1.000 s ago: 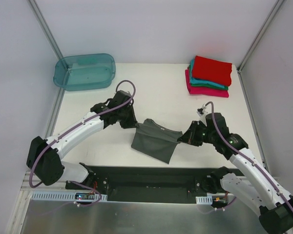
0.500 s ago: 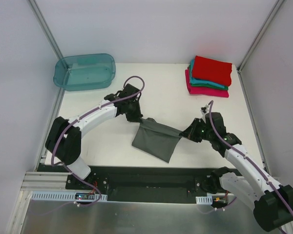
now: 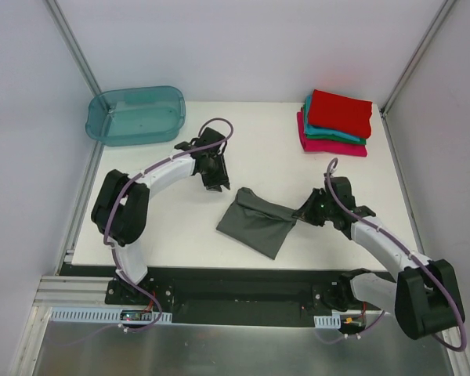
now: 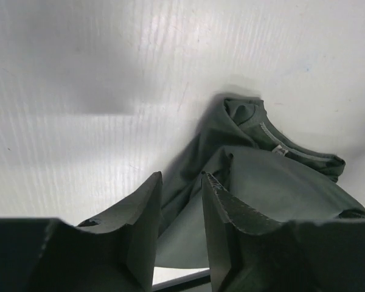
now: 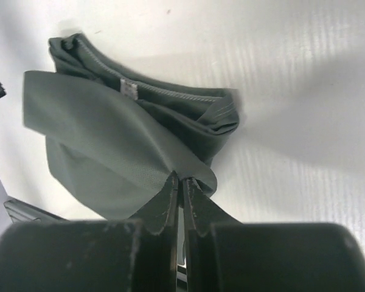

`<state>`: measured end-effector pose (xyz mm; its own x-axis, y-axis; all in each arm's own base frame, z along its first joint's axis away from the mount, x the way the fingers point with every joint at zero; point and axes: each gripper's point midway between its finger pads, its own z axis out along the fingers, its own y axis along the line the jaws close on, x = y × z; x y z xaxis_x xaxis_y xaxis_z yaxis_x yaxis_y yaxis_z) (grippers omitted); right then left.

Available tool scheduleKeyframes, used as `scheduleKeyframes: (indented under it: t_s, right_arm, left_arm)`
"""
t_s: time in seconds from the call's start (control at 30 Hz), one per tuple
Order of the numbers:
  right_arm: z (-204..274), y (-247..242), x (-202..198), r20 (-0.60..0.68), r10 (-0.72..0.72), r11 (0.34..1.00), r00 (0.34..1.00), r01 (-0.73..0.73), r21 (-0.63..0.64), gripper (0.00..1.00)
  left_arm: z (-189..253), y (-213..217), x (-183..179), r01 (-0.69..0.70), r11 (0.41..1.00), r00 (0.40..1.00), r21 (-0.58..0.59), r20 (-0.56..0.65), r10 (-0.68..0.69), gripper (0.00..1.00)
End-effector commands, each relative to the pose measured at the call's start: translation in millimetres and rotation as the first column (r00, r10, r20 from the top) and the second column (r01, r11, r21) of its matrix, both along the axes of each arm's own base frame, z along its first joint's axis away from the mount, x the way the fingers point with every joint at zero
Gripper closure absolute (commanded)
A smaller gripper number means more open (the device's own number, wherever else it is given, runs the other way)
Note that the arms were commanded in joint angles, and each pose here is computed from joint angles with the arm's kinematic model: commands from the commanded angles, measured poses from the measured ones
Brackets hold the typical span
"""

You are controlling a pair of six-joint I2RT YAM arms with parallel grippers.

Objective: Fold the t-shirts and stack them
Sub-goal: Fold the long partially folded tshirt into a neat square

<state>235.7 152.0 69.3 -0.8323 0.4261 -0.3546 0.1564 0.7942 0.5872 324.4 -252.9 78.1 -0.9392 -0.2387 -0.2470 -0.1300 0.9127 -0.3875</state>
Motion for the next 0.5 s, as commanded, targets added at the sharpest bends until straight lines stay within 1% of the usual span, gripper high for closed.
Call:
scheduleKeyframes:
  t_s: [0.0, 0.03, 0.07, 0.1, 0.17, 0.2, 0.23, 0.27, 0.3, 0.33, 0.37, 0.47]
  right_arm:
    - [12, -5, 24, 0.059, -0.022, 1.0, 0.998, 0.023, -0.01, 0.8]
    - [15, -5, 27, 0.065, -0.02, 1.0, 0.998, 0.021, -0.009, 0.56]
    - [18, -5, 29, 0.071, -0.015, 1.0, 0.997, 0.015, -0.011, 0.36]
    - [23, -7, 30, 0.074, -0.011, 1.0, 0.997, 0.013, -0.023, 0.2]
    - [28, -14, 27, 0.068, -0.018, 0.997, 0.997, 0.023, -0.068, 0.13]
    - [31, -18, 25, 0.077, -0.02, 0.996, 0.997, 0.027, -0.081, 0.11]
    - [36, -19, 23, 0.092, -0.014, 0.996, 0.996, 0.022, -0.085, 0.07]
    - [37, -19, 18, 0.096, -0.001, 0.996, 0.995, 0.009, -0.084, 0.06]
    - [42, -16, 15, 0.117, 0.02, 0.998, 0.993, -0.012, -0.068, 0.02]
    - [45, -12, 11, 0.133, 0.038, 0.999, 0.99, -0.032, -0.041, 0.01]
    - [50, -5, 6, 0.151, 0.063, 0.998, 0.987, -0.063, 0.0, 0.04]
    - [63, 20, -12, 0.198, 0.155, 0.972, 0.968, -0.185, 0.144, 0.04]
  left_arm:
    - [10, 5, 18, -0.001, 1.0, 0.999, 0.022, 0.051, 0.0, 0.62]
    - [13, 6, 19, -0.006, 1.0, 0.998, 0.018, 0.059, 0.005, 0.54]
    - [19, 6, 20, -0.006, 1.0, 0.997, 0.013, 0.074, 0.005, 0.45]
    - [25, 7, 19, -0.007, 1.0, 0.996, 0.008, 0.091, 0.006, 0.36]
    - [38, 8, 15, -0.005, 1.0, 0.993, -0.011, 0.116, 0.007, 0.16]
    - [43, 9, 9, 0.002, 1.0, 0.992, -0.019, 0.124, 0.001, 0.08]
    - [44, 9, 3, 0.013, 0.999, 0.992, -0.029, 0.122, -0.009, 0.03]
    - [48, 7, -4, 0.033, 0.998, 0.991, -0.045, 0.128, -0.027, 0.01]
    - [50, 4, -13, 0.055, 0.997, 0.99, -0.058, 0.13, -0.047, 0.01]
    - [51, 0, -21, 0.079, 0.994, 0.989, -0.077, 0.129, -0.069, 0.01]
    - [56, -7, -30, 0.12, 0.986, 0.986, -0.112, 0.131, -0.105, 0.01]
    - [67, -35, -55, 0.233, 0.941, 0.97, -0.246, 0.135, -0.204, 0.01]
